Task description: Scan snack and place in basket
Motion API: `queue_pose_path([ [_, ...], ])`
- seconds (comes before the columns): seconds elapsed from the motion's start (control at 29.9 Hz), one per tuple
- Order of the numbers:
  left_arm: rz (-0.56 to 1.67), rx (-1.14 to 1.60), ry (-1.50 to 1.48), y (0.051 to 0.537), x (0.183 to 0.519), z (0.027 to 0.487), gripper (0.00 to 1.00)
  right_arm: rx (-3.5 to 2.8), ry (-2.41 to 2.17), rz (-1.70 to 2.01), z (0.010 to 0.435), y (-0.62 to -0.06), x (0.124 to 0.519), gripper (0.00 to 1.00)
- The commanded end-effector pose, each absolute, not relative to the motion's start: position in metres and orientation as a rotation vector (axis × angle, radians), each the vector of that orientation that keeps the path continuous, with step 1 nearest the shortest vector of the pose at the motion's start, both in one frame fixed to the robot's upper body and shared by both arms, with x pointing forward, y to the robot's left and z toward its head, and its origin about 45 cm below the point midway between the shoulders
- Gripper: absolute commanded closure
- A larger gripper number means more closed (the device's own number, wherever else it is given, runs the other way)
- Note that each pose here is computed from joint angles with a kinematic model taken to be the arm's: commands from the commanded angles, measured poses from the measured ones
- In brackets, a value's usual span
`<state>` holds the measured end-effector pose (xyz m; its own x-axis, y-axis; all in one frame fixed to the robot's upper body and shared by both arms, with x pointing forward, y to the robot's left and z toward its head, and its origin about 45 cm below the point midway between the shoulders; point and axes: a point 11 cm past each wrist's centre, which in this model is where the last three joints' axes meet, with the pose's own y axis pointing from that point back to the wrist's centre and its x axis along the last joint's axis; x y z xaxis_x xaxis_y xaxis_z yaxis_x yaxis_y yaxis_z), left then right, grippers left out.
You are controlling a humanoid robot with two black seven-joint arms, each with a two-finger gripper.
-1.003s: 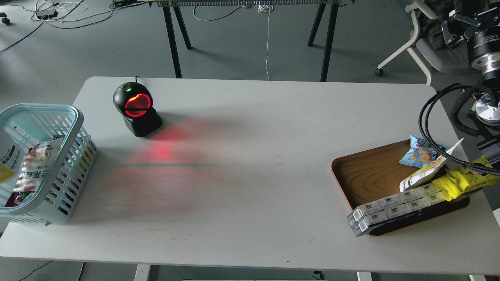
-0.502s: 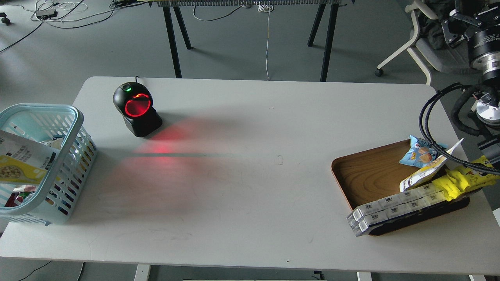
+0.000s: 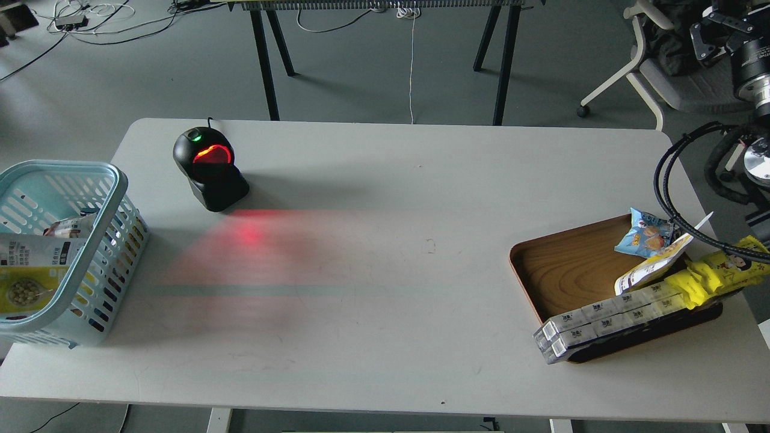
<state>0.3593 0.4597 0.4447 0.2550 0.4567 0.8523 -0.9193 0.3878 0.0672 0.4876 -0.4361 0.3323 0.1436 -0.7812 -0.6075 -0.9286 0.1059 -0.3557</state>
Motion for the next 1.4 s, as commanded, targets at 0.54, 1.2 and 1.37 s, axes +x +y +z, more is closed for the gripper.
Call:
queue_pose_path([
  [0.54, 1.307, -0.504, -0.076, 0.424, 0.482, 0.416, 0.01, -1.715, 1.650, 0.260, 0.353, -0.434, 0.496, 0.01],
  [1.2, 1.343, -0.734, 0.457, 0.362, 0.506, 0.294, 0.00, -1.797, 1.609, 0.397, 0.333, -0.398, 0.506, 0.01],
  [1.37, 1.328, -0.735, 0.472, 0.359, 0.507, 0.294, 0.00, -1.815, 1.593, 0.388, 0.338, -0.396, 0.507, 0.01],
])
